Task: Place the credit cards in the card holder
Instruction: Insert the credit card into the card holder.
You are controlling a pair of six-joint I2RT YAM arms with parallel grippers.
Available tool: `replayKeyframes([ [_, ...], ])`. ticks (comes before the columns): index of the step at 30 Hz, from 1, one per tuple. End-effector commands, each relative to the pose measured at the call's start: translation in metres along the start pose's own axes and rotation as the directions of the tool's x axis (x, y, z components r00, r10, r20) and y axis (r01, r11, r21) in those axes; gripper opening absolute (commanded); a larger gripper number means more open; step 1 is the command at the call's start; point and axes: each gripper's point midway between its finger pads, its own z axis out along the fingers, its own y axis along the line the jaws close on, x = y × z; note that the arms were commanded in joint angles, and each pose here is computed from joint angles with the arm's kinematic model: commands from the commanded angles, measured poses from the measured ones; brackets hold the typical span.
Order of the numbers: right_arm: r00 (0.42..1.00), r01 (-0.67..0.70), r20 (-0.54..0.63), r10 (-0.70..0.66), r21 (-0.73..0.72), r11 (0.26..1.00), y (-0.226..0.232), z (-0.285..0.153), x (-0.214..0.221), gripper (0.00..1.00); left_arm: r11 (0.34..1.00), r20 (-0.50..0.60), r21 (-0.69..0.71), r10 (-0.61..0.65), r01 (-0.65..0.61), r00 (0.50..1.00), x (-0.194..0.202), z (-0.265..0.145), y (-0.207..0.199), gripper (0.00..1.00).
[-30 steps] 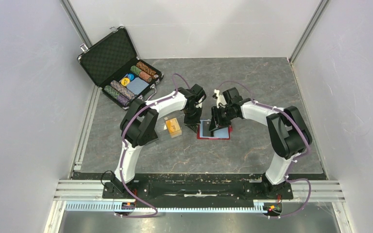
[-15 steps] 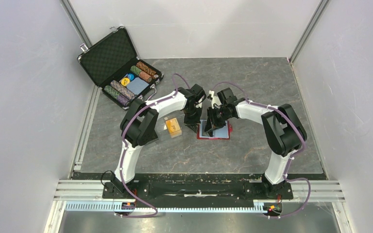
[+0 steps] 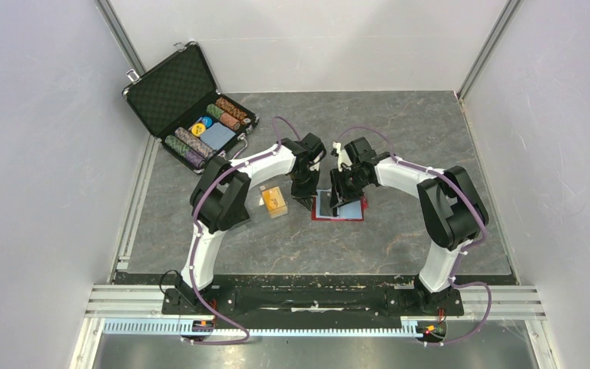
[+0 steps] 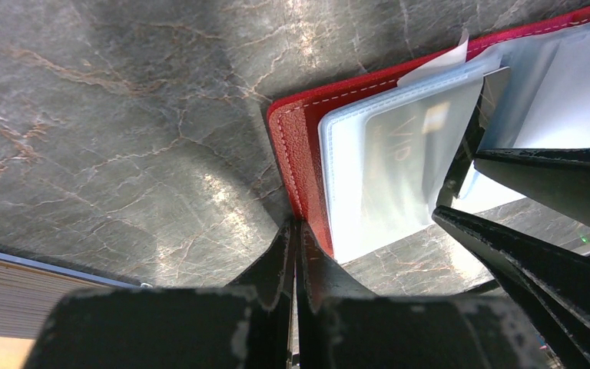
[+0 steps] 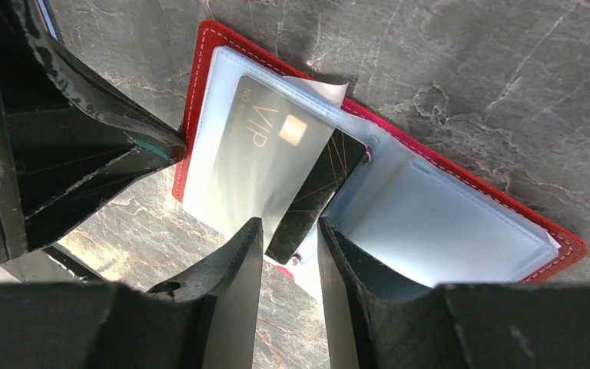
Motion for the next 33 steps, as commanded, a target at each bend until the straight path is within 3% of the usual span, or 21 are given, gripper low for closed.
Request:
replayKeyframes([
  [1,0.999,0.039,0.030,-0.040,0.015,0.999,0.000,-0.007,-0.012,0.35,0.998,-0.078,-0.041,0.041,-0.045,0.996,0.020,0.022,0.006,0.02],
  [6,1.000,0.010,0.030,-0.007,-0.117,0.993,0.020,0.003,-0.011,0.32,0.998,-0.080,-0.038,0.043,-0.046,0.996,0.020,0.022,0.006,0.02],
  [11,0.995,0.017,0.103,0.011,-0.266,0.964,0.047,-0.002,-0.024,0.21,0.998,-0.074,-0.035,0.047,-0.049,0.996,0.019,0.020,0.005,0.02],
  [18,0.991,0.027,0.131,0.000,-0.202,0.979,0.038,-0.011,-0.028,0.20,0.997,-0.048,-0.046,0.055,-0.057,0.997,0.014,0.015,0.005,0.02],
  [25,0.978,0.051,0.207,-0.025,-0.125,0.991,0.027,-0.036,-0.044,0.33,0.993,0.156,-0.068,0.111,-0.102,0.981,-0.023,-0.035,-0.008,0.27],
  [33,0.959,0.095,0.280,-0.052,-0.144,0.985,0.040,-0.058,-0.071,0.45,0.983,0.450,0.050,0.135,-0.175,0.883,-0.051,-0.113,-0.042,0.49],
])
